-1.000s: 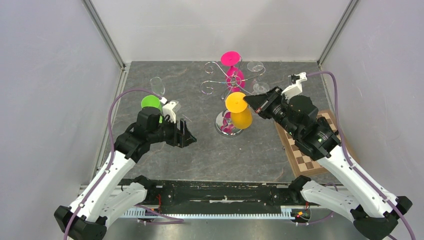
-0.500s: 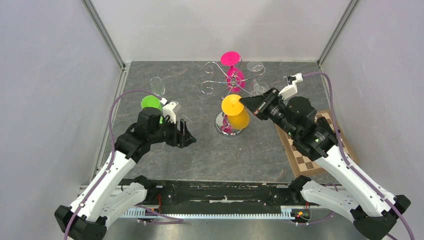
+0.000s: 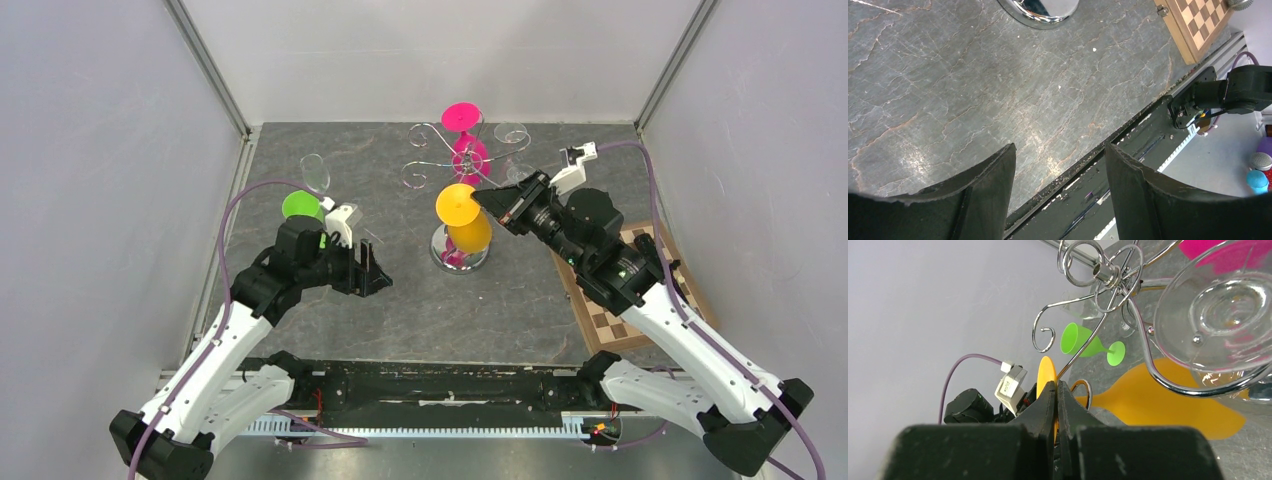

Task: Take the wine glass off the wine glass rack
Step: Pick up the wine glass from the wine rack.

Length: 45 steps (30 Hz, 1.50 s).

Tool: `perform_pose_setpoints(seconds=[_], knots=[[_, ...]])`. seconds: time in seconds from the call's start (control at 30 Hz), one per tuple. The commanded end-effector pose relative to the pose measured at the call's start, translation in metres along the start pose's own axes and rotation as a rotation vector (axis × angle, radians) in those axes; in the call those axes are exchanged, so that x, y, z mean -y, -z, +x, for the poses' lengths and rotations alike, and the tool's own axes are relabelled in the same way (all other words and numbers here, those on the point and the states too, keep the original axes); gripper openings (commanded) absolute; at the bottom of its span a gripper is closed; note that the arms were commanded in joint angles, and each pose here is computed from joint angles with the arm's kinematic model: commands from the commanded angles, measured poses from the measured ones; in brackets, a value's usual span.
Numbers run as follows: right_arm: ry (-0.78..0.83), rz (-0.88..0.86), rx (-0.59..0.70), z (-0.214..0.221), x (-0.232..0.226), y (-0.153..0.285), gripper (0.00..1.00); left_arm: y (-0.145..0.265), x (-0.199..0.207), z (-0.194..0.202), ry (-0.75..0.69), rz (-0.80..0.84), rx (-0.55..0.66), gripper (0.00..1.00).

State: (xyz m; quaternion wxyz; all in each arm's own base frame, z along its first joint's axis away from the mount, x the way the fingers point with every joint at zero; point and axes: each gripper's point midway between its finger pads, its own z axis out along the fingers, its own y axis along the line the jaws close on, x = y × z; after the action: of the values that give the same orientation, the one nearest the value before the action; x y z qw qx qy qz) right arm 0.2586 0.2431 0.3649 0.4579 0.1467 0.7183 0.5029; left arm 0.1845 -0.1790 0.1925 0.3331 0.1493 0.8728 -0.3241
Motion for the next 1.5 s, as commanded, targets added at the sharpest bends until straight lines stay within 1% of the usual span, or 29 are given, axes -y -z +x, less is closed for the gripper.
perform_pose_setpoints(seconds=[0.0, 0.13, 0.47, 0.87, 1.2, 1.47], knots=[[-0.016, -0.045, 0.077, -0.018, -0.015, -0.002, 0.00, -0.002, -0.003, -0.007, -0.050, -0.011, 0.032, 0.72], [-0.018, -0.048, 0.096, -0.024, -0.019, -0.005, 0.00, -0.002, -0.003, -0.007, -0.052, -0.010, 0.033, 0.72], [-0.027, -0.007, 0.160, -0.038, -0.010, -0.008, 0.00, -0.001, -0.003, -0.007, -0.051, -0.010, 0.039, 0.72], [-0.040, 0.004, 0.237, -0.057, -0.003, 0.010, 0.00, -0.001, -0.003, -0.007, -0.054, -0.006, 0.042, 0.72], [-0.054, -0.005, 0.253, -0.058, 0.001, 0.028, 0.00, 0.002, -0.002, -0.008, -0.063, -0.006, 0.056, 0.72], [-0.063, -0.020, 0.229, -0.048, 0.006, 0.037, 0.00, 0.006, 0.003, -0.015, -0.055, -0.001, 0.076, 0.72]])
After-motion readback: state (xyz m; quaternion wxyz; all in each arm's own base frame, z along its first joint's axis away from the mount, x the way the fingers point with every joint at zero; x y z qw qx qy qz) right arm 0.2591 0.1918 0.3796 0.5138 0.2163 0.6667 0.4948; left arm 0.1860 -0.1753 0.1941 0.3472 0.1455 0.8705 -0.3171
